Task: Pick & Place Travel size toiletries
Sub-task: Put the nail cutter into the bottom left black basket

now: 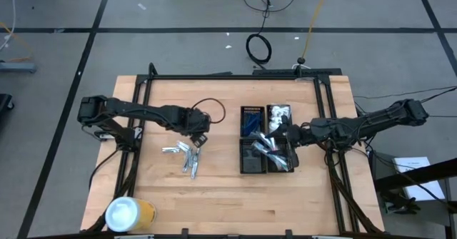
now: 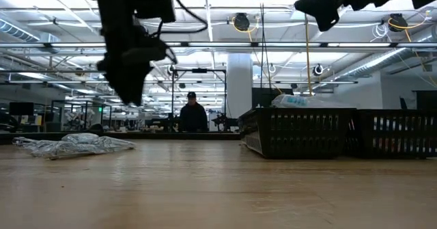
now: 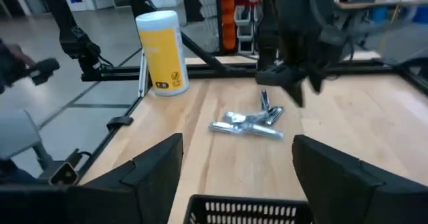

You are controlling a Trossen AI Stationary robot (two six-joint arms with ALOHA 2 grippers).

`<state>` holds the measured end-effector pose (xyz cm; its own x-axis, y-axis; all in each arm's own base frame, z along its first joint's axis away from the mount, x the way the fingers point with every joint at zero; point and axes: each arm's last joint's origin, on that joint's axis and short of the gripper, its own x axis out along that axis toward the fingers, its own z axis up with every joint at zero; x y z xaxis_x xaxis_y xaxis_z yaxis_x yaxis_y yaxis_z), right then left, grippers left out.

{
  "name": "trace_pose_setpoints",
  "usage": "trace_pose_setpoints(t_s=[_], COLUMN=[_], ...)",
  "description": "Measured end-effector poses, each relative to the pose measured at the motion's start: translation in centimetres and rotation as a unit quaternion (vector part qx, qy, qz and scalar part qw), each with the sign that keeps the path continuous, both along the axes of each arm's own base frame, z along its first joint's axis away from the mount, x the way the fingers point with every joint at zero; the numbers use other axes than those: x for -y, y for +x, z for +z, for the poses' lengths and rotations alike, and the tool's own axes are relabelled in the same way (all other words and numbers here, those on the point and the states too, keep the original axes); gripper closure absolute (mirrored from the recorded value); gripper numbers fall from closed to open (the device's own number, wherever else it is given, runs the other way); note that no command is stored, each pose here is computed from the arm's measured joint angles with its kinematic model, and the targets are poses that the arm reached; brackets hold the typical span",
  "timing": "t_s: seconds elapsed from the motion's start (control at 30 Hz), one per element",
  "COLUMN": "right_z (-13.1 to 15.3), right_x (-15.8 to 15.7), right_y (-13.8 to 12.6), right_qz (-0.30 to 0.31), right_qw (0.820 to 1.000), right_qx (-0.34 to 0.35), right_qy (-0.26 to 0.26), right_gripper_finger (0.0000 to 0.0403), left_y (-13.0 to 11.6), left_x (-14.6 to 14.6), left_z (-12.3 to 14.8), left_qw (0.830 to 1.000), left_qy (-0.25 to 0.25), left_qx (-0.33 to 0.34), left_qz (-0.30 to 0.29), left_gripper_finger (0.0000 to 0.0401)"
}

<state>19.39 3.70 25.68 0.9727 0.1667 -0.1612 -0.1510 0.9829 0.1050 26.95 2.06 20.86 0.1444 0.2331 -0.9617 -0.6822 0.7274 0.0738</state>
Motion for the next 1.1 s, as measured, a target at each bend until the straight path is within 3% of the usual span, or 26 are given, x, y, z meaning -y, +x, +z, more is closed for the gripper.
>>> trace_pose_setpoints(t_s=[0.13, 0.23, 0.37, 0.57, 0.73, 1.1], right_z=[-0.1, -0.4, -0.6, -0.6, -0.6, -0.6], right_x=[0.0, -0.1, -0.3, -0.4, -0.4, -0.4], right_y=[0.0, -0.1, -0.2, -0.2, -0.2, -0.2], right_qz=[0.003, 0.024, 0.064, 0.079, 0.079, 0.079], right_qw=[1.0, 0.999, 0.997, 0.996, 0.996, 0.996], right_qx=[-0.003, -0.02, -0.031, -0.032, -0.032, -0.032], right_qy=[-0.013, -0.009, -0.003, 0.0, 0.0, 0.0], right_gripper_finger=[0.0134, 0.0134, 0.0133, 0.0133, 0.0133, 0.0133], left_y=[-1.9, -3.0, -4.0, -5.0, -5.9, -8.1], left_x=[0.5, 1.0, 1.7, 2.3, 2.5, 2.6], left_z=[-0.5, -0.7, -0.8, -1.8, -3.7, -7.3], left_qw=[0.99, 0.981, 0.971, 0.963, 0.961, 0.953], left_qy=[-0.072, -0.101, -0.122, -0.144, -0.134, -0.16], left_qx=[-0.084, -0.136, -0.19, -0.226, -0.239, -0.247], left_qz=[0.084, 0.095, 0.078, 0.035, -0.037, -0.073], left_gripper_finger=[0.016, 0.016, 0.016, 0.016, 0.016, 0.016])
